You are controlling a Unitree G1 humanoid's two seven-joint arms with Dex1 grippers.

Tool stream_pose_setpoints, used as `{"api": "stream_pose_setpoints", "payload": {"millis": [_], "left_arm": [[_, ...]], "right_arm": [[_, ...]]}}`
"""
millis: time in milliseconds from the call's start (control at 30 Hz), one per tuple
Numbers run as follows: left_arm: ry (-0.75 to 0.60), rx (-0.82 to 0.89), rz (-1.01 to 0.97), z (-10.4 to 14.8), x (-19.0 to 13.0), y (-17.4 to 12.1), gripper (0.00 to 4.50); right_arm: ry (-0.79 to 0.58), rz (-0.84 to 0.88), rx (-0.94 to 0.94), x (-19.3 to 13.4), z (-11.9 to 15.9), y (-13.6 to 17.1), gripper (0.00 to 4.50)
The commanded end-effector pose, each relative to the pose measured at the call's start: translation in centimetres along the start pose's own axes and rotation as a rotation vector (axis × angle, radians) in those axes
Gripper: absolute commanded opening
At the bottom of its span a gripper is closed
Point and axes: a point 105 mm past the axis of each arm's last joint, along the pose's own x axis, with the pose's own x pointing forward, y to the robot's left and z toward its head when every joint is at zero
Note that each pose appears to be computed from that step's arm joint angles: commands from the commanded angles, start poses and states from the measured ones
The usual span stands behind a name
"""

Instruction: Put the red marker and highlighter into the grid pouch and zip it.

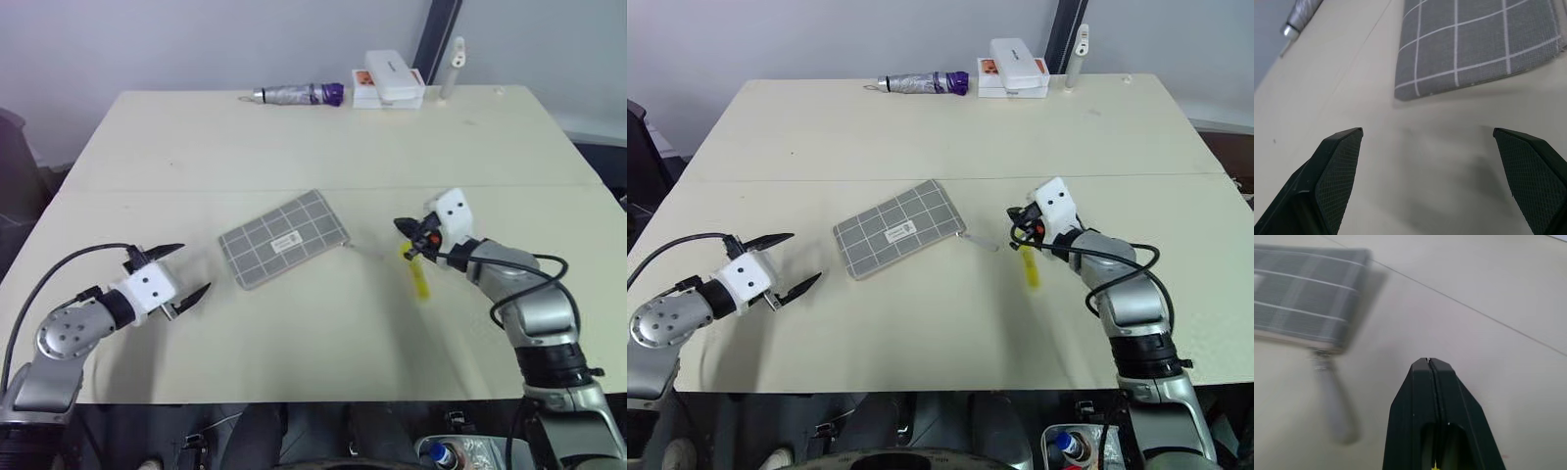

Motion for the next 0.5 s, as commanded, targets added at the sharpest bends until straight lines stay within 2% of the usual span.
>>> {"api": "stream_pose_setpoints", "payload": {"millis": [33, 133, 500], "left_arm": [[-0.034, 0.116, 0.013, 0.8, 0.5, 0.3, 4.50], [-0.060, 0.191, 0.011, 1.3, 1.4, 0.1, 4.50], [-0.119, 0.309, 0.014, 1.7, 3.1, -1.4, 4.50]], "right_arm": [[0.026, -0.024, -0.052, 1.3, 0.8, 0.4, 0.03], [0.094, 0.047, 0.000, 2.4, 0.5, 1.9, 0.03], [0.121, 0.114, 0.072, 5.4, 1.3, 4.6, 0.03]]}}
